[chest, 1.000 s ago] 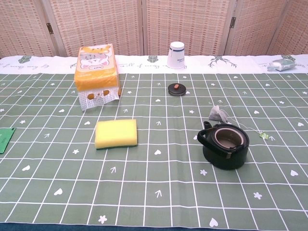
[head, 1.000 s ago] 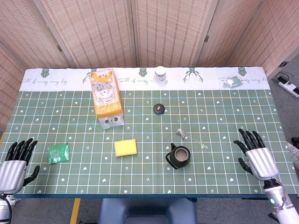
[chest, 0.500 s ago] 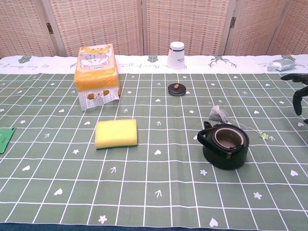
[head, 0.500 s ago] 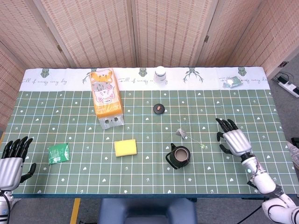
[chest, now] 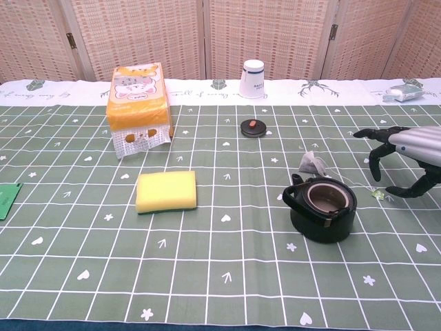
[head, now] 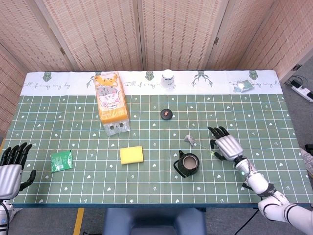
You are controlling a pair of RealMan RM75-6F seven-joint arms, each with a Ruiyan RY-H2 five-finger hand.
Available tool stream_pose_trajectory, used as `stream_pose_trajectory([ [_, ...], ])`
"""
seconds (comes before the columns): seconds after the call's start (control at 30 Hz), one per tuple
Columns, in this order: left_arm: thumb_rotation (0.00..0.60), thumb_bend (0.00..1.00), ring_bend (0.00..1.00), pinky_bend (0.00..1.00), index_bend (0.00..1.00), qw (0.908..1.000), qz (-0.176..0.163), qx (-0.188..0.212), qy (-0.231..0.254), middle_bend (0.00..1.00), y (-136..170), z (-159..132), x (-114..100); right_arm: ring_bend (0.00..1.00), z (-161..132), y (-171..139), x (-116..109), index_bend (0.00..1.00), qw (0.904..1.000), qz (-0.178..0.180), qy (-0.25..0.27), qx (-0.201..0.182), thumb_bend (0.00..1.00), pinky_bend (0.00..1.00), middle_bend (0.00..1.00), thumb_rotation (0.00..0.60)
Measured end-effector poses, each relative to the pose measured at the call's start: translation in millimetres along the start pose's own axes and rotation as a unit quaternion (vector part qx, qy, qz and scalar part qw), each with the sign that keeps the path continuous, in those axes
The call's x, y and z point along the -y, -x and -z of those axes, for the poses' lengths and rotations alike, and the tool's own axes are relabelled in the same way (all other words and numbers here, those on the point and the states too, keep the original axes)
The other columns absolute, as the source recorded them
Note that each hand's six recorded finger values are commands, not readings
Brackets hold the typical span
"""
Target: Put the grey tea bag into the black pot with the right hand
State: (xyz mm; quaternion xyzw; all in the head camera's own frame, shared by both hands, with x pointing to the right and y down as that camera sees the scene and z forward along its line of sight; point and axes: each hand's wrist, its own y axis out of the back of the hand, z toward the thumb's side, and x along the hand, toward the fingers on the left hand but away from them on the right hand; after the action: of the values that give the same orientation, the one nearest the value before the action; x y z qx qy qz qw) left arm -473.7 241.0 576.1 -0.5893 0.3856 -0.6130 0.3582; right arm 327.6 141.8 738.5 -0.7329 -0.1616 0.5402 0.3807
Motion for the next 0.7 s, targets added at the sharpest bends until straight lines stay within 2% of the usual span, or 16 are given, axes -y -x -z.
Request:
stream_pose_trajectory([
  [0.7,0.6,0.4,0.0,0.0,0.02,1.0,-0.004,0.006,0.005,0.0,1,0,-3,0.02,-6,9,13,0.48,0.9996,-0.026,-0.014,-0.002,0.39,0.0,0.0,0.6],
])
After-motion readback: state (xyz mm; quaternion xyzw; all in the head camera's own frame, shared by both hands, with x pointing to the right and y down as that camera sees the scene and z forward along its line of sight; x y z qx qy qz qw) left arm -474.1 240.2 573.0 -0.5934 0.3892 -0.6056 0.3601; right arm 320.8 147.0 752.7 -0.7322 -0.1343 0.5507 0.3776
